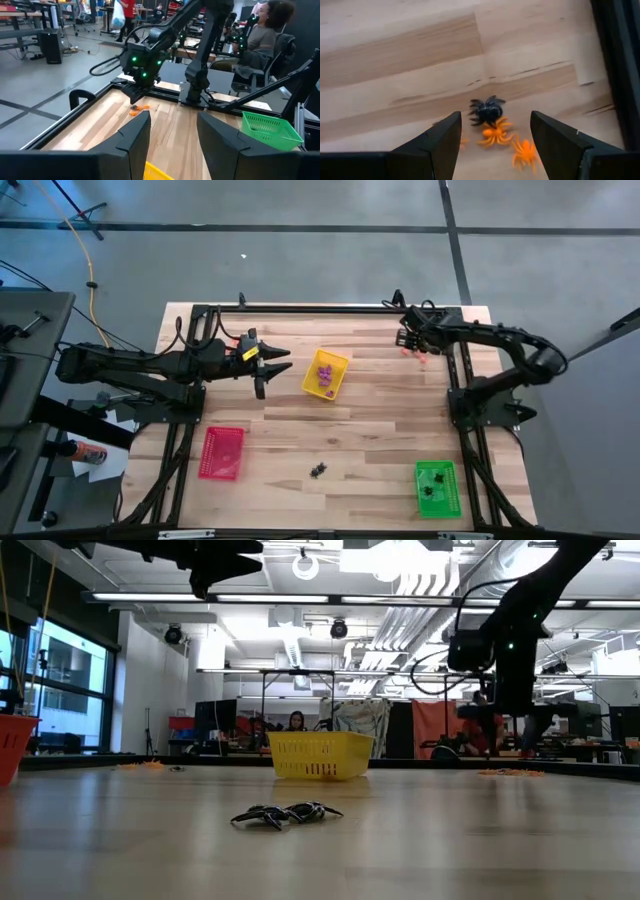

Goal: Sort Halloween decoration
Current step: Put the black spider toy into the green bin

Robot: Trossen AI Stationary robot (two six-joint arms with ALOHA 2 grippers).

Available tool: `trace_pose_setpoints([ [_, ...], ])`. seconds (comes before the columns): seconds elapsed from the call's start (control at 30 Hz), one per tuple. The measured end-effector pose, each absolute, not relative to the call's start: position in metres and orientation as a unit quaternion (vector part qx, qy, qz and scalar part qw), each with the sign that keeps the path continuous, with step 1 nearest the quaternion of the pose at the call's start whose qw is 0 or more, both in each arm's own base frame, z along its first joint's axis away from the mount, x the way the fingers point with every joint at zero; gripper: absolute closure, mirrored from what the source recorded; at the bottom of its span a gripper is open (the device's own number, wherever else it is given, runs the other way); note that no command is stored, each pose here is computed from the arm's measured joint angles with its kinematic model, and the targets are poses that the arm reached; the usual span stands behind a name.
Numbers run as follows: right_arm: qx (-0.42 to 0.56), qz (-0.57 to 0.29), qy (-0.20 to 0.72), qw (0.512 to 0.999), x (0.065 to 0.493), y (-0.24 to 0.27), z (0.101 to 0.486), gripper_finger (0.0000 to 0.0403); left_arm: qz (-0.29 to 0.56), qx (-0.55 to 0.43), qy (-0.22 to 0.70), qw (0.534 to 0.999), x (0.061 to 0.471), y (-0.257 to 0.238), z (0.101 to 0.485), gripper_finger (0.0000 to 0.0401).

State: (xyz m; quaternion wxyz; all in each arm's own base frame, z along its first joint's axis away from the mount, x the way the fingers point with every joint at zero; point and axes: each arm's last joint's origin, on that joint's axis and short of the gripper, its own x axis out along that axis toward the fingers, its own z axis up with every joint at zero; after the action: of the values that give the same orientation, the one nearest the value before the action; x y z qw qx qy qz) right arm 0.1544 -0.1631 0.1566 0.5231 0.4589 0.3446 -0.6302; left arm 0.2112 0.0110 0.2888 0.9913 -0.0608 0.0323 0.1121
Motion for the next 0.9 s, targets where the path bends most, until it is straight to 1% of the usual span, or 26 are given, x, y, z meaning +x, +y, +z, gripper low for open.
trace_pose_setpoints([
  [0.2, 0.479, -0.647, 0.334, 0.49, 0.159, -0.169, 0.14, 0.0171, 0.112, -0.06, 0.038, 0.991, 0.211, 0.011, 0.288, 0.0249],
  [0.43, 0.479, -0.664, 0.325, 0.473, 0.162, -0.172, 0.13, 0.0171, 0.112, -0.059, 0.039, 0.991, 0.211, 0.011, 0.287, 0.0249],
  [0.53, 0.476, -0.667, 0.326, 0.471, 0.163, -0.173, 0.128, 0.0178, 0.112, -0.059, 0.04, 0.991, 0.211, 0.011, 0.287, 0.0249],
  [0.63, 0.475, -0.668, 0.327, 0.47, 0.163, -0.173, 0.127, 0.0201, 0.113, -0.058, 0.046, 0.991, 0.211, 0.011, 0.286, 0.0249],
  [0.9, 0.466, -0.669, 0.331, 0.475, 0.165, -0.171, 0.126, 0.0282, 0.114, -0.057, 0.065, 0.99, 0.211, 0.011, 0.282, 0.0249],
])
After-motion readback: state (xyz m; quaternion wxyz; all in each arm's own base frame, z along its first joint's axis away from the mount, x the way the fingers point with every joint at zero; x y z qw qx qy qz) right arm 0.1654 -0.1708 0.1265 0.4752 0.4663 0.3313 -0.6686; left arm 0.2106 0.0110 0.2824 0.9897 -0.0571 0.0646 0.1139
